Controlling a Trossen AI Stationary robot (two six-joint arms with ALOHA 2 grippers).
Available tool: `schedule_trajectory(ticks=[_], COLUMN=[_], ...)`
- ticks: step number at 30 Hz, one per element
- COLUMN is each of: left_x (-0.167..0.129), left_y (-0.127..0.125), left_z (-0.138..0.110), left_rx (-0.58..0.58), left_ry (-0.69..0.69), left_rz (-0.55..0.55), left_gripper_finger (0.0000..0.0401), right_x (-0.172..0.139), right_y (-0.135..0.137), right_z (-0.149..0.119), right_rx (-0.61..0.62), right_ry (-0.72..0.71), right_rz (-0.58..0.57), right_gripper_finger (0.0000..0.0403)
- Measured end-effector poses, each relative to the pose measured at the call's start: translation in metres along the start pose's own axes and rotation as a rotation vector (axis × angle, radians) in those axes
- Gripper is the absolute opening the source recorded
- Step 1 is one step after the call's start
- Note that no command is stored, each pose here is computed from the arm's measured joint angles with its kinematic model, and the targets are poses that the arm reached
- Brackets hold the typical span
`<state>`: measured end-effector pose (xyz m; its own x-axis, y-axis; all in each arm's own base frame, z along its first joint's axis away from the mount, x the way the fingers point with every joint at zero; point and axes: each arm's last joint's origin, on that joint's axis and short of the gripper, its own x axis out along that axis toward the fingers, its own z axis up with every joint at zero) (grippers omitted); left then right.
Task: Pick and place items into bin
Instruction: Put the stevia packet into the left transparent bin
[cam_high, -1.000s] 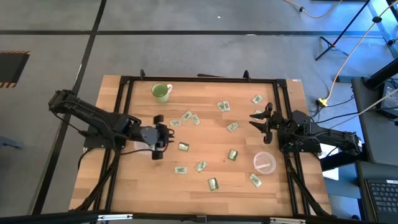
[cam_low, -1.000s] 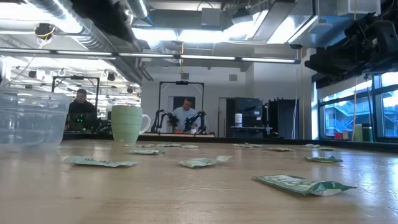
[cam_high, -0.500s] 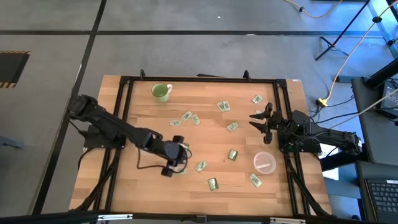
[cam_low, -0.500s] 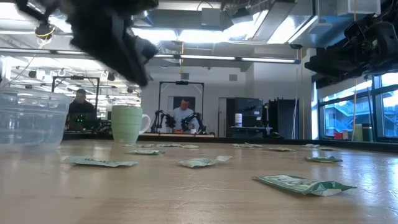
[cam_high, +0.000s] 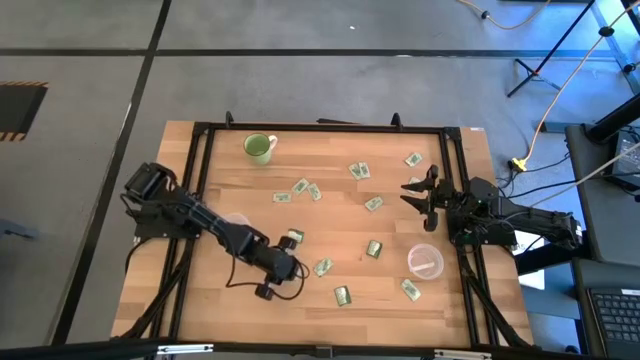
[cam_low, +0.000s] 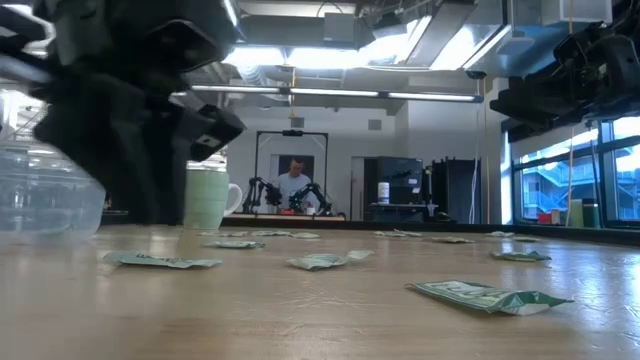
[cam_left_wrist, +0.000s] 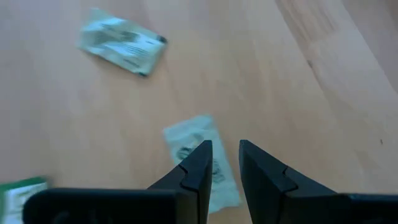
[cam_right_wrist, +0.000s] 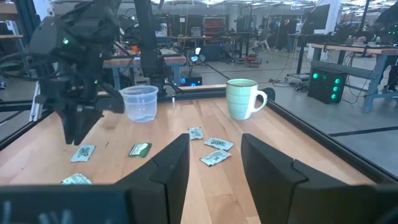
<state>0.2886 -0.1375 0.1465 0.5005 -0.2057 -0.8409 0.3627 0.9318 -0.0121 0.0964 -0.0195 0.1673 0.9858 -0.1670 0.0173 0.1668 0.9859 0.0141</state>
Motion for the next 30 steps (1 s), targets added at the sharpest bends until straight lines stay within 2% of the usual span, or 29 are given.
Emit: schedule_trajectory(ticks=[16,30], left_x=[0.026,0.031], left_y=[-0.005,-0.004], left_z=[-0.012,-0.014], left_rx=[-0.029,-0.028], left_ry=[0.092,0.103], left_rz=[0.015,0.029], left_gripper_finger=[0.0072,0.0019], right_x=[0.000,0.000], right_y=[0.000,0.000], right_z=[0.000,0.000], right_rx=[-0.001,-0.023], right_ry=[0.000,0.000], right_rz=[0.000,0.000], right_gripper_finger=[0.0149,0.0149])
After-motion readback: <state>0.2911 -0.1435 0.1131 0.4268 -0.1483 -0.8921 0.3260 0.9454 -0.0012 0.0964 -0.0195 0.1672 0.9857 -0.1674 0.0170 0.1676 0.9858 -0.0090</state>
